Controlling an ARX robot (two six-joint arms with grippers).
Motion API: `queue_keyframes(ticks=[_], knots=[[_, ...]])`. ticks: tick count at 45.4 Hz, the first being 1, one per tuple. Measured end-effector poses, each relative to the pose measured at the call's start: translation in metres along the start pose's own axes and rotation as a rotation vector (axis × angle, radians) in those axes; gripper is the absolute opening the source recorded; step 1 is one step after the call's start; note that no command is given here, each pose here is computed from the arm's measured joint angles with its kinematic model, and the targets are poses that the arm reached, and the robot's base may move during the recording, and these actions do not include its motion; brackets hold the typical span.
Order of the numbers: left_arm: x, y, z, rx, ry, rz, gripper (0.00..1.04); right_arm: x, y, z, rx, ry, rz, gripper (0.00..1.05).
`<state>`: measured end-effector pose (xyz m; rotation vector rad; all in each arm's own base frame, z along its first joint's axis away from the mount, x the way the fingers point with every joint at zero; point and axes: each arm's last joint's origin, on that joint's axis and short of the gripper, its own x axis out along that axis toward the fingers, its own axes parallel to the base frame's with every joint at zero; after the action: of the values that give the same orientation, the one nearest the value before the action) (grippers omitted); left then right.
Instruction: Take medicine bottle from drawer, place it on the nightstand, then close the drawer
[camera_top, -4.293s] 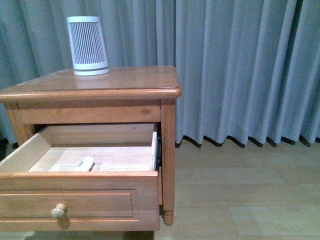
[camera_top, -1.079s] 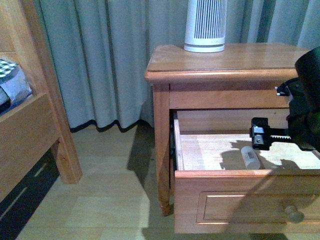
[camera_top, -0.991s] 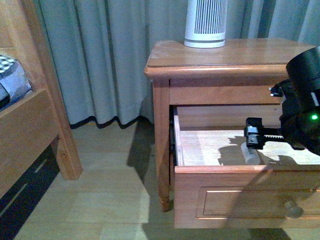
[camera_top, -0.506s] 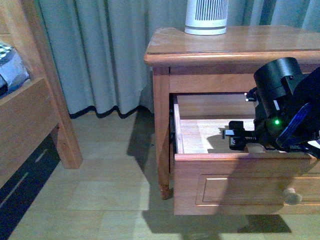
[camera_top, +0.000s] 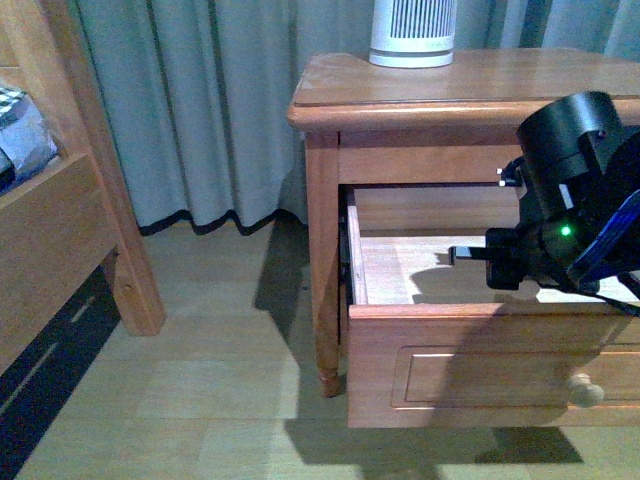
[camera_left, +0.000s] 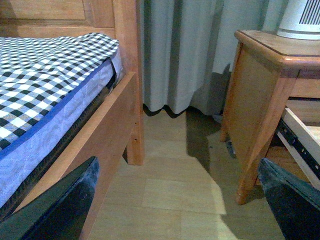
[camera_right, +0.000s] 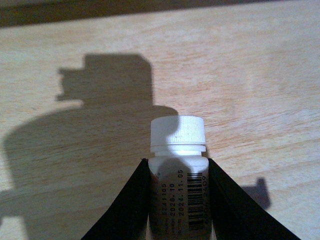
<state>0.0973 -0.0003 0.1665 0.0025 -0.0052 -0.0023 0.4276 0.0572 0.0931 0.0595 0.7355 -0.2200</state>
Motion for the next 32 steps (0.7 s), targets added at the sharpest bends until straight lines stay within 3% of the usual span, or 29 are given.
queue_keyframes(ticks=[19,29,32], knots=[[0.000,0.000,0.000,0.000,0.000,0.000,0.98,-0.145,0.011,0.039,0.060,-0.191,0.131,0.29],[0.000,0.000,0.000,0.000,0.000,0.000,0.98,-0.170,-0.013,0.097,0.119,-0.344,0.083,0.29],[0.000,0.000,0.000,0.000,0.000,0.000,0.98,-0.166,-0.025,0.126,0.129,-0.378,0.057,0.29]])
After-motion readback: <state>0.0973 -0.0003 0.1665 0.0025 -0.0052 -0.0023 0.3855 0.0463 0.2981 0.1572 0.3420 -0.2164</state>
